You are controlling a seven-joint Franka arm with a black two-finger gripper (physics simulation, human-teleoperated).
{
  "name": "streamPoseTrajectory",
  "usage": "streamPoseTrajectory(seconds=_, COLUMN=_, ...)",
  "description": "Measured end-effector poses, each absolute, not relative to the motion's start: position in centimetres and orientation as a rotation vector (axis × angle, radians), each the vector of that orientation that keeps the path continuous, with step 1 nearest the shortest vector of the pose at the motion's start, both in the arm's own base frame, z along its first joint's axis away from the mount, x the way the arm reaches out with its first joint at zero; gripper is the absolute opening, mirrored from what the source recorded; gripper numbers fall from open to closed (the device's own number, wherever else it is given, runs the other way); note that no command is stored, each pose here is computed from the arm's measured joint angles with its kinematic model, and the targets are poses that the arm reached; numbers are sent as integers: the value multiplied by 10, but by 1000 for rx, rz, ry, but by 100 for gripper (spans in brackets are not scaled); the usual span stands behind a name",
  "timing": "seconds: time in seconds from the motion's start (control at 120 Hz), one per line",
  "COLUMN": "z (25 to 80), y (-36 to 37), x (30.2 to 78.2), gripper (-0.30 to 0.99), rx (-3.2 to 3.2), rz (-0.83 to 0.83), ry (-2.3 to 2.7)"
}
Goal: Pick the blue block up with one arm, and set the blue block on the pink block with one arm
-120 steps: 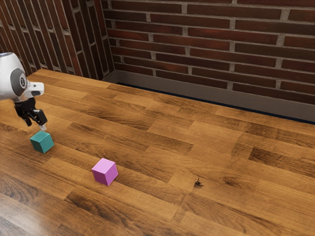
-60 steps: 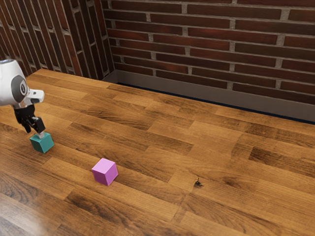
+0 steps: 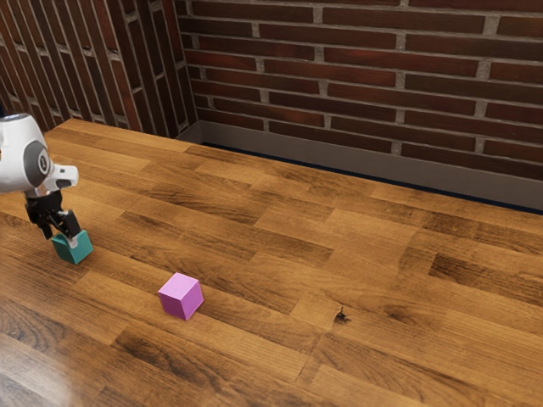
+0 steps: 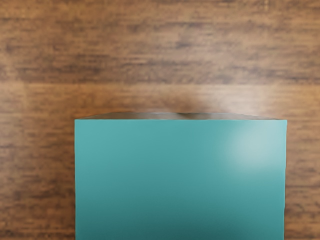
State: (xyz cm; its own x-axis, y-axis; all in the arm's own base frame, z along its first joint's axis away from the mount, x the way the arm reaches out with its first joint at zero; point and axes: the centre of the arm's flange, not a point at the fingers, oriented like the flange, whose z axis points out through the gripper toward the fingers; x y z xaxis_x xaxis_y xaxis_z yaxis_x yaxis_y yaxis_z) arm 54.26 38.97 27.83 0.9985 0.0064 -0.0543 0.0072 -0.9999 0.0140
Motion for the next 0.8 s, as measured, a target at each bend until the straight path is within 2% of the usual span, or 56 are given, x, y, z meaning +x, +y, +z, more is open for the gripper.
streamPoseTrajectory(seconds=0.392, z=270, y=382, x=551, gripper=69, rx=3110, rz=-44, ry=51)
streamPoseTrajectory(seconds=0.8, z=258, y=384, x=551, gripper=60, rx=3117, rz=-49, ry=71)
